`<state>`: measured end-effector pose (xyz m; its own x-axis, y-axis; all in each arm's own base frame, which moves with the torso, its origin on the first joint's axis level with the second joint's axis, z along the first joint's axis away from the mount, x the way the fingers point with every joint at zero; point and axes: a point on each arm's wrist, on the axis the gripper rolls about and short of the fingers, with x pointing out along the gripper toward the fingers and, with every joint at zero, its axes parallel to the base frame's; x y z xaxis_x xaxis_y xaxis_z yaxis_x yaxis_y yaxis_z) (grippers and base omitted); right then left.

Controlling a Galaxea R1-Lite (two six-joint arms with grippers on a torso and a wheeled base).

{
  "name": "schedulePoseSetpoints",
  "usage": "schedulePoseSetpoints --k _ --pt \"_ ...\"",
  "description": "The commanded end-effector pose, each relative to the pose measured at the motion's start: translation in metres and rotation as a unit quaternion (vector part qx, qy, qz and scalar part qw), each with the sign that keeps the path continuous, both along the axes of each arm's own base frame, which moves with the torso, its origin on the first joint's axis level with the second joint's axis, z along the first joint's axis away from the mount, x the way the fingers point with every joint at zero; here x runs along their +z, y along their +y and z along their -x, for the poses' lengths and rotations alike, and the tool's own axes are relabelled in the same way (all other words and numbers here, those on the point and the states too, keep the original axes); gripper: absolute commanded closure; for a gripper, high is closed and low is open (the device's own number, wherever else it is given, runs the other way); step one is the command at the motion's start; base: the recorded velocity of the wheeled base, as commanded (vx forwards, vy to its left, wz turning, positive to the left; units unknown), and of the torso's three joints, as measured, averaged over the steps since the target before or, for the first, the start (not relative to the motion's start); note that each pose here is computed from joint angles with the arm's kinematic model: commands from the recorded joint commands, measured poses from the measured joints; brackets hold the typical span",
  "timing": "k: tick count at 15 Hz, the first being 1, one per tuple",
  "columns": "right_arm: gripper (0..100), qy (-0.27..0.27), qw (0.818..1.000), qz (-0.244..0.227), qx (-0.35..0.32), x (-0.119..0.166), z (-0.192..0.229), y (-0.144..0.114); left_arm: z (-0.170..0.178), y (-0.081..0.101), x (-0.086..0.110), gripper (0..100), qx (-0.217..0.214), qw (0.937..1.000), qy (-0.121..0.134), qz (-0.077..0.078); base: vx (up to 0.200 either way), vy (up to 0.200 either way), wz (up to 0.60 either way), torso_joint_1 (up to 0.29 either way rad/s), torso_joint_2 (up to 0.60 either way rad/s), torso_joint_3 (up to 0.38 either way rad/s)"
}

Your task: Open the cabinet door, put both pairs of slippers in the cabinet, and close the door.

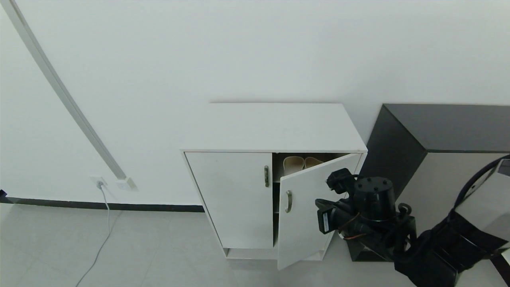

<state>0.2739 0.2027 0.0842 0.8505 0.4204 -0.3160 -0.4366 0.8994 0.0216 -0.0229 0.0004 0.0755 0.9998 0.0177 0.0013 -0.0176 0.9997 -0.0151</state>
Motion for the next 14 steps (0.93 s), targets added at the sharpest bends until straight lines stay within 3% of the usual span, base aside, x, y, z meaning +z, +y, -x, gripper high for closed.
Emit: schedulePoseSetpoints --k 1,14 --pt "100 0.008 1.0 0.007 -0.007 -0.015 -0.015 0.005 0.0 0.0 0.0 100 0.0 1.0 0.001 0.0 0.0 0.0 0.0 0.0 0.0 0.0" --pt "100 -0.01 0.999 -0.003 -0.044 -0.032 -0.07 0.009 0.0 0.0 0.0 100 0.001 1.0 0.001 0.001 0.0 0.0 0.0 0.0 0.0 0.0"
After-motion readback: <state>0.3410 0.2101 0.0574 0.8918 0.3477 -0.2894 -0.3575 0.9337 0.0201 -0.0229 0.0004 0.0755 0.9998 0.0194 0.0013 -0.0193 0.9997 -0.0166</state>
